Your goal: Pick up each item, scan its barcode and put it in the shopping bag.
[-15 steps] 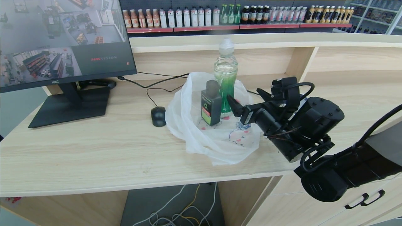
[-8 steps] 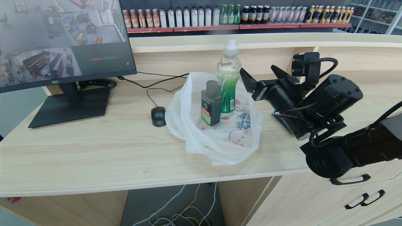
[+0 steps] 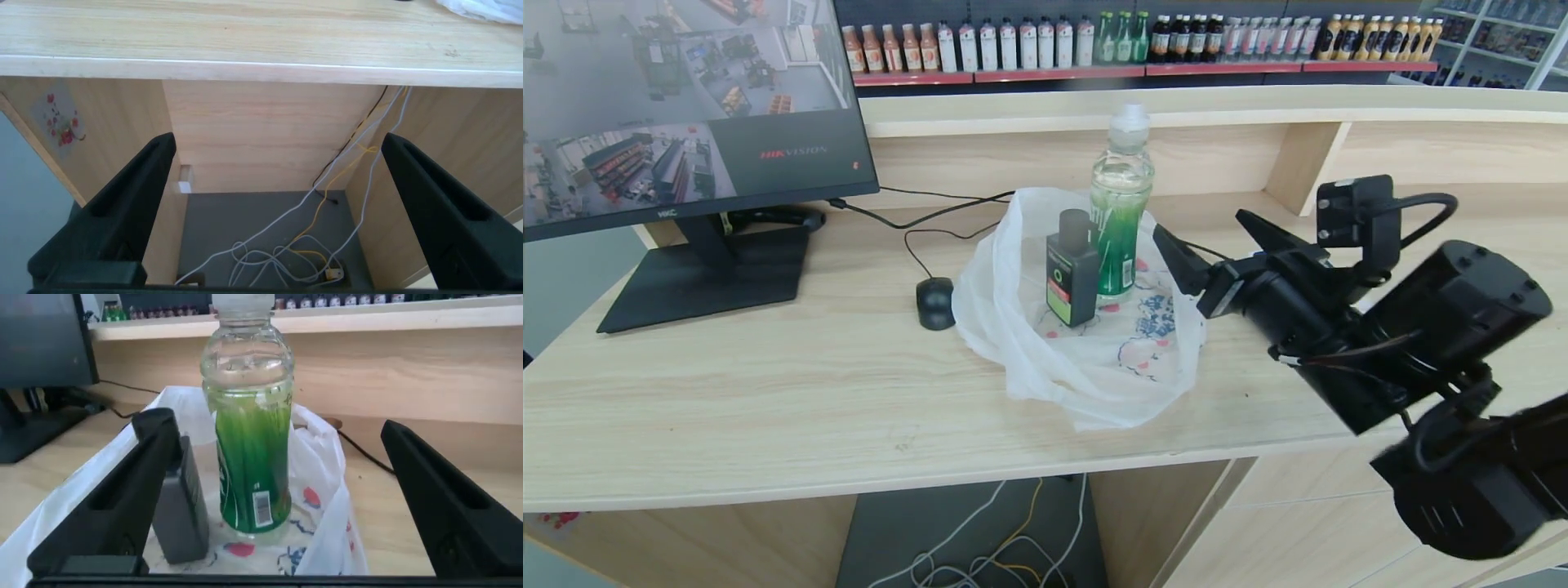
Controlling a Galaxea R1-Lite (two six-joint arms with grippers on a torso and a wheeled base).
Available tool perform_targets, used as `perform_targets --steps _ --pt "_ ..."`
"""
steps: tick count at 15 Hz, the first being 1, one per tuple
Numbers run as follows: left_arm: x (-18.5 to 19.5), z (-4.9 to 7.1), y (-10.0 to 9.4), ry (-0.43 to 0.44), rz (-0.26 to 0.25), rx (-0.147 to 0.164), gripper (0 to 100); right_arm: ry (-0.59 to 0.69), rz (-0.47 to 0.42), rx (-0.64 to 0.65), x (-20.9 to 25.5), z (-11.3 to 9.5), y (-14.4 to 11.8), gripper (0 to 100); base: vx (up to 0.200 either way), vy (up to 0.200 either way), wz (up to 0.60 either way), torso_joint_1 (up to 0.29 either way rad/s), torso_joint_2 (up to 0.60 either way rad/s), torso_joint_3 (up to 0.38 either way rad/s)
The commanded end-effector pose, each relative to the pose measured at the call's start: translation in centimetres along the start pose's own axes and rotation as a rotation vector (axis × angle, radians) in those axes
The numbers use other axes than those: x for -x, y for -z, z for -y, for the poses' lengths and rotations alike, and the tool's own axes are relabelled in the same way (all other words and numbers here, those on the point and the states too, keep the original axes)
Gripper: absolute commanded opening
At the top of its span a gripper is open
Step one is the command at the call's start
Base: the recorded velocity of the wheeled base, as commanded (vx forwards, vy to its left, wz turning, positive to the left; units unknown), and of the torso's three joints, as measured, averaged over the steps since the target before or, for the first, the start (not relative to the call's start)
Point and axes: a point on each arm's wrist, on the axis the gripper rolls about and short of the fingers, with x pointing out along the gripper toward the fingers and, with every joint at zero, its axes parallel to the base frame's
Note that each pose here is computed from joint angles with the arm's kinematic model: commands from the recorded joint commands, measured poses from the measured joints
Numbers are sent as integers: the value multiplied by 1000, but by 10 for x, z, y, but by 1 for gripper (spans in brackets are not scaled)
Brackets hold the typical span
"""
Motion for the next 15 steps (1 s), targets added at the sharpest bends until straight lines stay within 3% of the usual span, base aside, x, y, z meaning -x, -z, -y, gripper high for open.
perform_targets --steps 1,5,8,10,15 --pt "0 0 0 0 -2 0 100 -15 -4 7 55 3 -19 100 0 0 0 0 0 0" --pt "0 0 0 0 -2 0 100 -18 -71 9 159 17 -32 100 0 0 0 0 0 0" --pt "0 0 0 0 0 -7 100 0 -24 -3 197 24 -53 100 0 0 0 0 0 0" --pt "0 0 0 1 -2 -16 100 -11 -105 -11 232 28 -54 100 0 0 0 0 0 0" --pt "0 0 0 0 -2 -14 100 -82 -302 0 314 35 -30 100 0 0 0 0 0 0"
